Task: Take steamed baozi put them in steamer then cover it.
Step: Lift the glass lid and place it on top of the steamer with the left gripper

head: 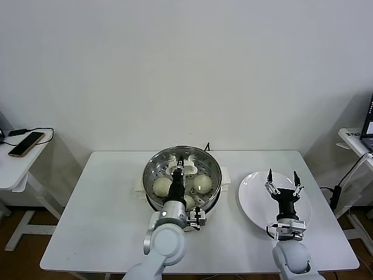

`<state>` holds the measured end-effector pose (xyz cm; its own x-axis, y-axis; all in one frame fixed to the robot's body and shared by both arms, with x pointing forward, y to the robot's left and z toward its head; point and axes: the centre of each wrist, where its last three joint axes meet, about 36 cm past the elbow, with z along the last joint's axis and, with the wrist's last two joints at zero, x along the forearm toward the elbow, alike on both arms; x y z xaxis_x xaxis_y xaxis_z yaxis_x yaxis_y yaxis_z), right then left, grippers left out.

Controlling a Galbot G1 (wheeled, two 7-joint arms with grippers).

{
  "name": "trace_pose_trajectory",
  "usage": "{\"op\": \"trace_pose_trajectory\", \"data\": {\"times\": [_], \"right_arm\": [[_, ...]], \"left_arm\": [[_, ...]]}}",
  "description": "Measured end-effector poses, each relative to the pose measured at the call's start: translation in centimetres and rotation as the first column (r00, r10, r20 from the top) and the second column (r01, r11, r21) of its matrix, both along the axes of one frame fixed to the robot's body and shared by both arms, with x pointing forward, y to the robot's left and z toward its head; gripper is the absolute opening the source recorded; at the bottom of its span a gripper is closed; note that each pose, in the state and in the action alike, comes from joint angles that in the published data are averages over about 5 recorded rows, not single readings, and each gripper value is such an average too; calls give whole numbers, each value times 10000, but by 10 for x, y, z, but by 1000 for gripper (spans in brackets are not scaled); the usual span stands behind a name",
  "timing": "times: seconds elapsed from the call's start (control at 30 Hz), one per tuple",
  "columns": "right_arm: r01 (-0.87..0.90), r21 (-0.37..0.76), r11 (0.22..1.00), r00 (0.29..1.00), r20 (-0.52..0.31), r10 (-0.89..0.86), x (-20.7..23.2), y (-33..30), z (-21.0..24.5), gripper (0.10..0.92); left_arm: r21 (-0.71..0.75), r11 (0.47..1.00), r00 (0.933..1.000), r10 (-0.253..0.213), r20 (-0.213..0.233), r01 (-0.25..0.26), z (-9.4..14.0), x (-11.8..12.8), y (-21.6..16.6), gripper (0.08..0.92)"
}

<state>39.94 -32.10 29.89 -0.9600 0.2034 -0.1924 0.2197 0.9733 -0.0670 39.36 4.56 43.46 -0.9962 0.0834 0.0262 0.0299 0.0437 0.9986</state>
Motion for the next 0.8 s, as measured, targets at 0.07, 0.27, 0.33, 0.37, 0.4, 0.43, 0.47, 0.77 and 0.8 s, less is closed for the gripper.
{"op": "trace_pose_trajectory", "data": {"times": [0.07,0.27,0.33,0.37,0.4,0.43,0.47,0.77,0.8], "right_arm": [[-3,5,10000,10000,-14,3,0,0,-1,823],[1,40,10000,10000,-37,0,-1,1,-2,823],[10,43,10000,10000,-43,-10,-1,1,-2,823],[17,42,10000,10000,-46,-17,-1,1,-2,823],[24,39,10000,10000,-47,-24,-1,1,-2,823],[28,34,10000,10000,-46,-28,-2,0,-2,823],[32,29,10000,10000,-45,-32,-2,0,-2,823],[22,35,10000,10000,0,-22,-1,0,0,823],[22,39,10000,10000,4,-22,-1,0,0,823]], "left_arm": [[38,10000,10000,-13,42,13,-1,1,-2,192],[187,9998,9996,-107,246,103,-2,3,-6,192],[265,9996,9995,-146,280,139,-4,4,-7,192],[304,9994,9994,-160,291,151,-5,4,-8,192],[342,9993,9994,-170,300,159,-5,4,-8,192],[375,9992,9994,-174,308,163,-6,4,-7,192],[404,9990,9993,-177,318,164,-6,4,-7,192],[641,9978,9991,-185,385,161,-7,5,-4,192],[656,9977,9991,-181,379,156,-7,5,-4,192]]}}
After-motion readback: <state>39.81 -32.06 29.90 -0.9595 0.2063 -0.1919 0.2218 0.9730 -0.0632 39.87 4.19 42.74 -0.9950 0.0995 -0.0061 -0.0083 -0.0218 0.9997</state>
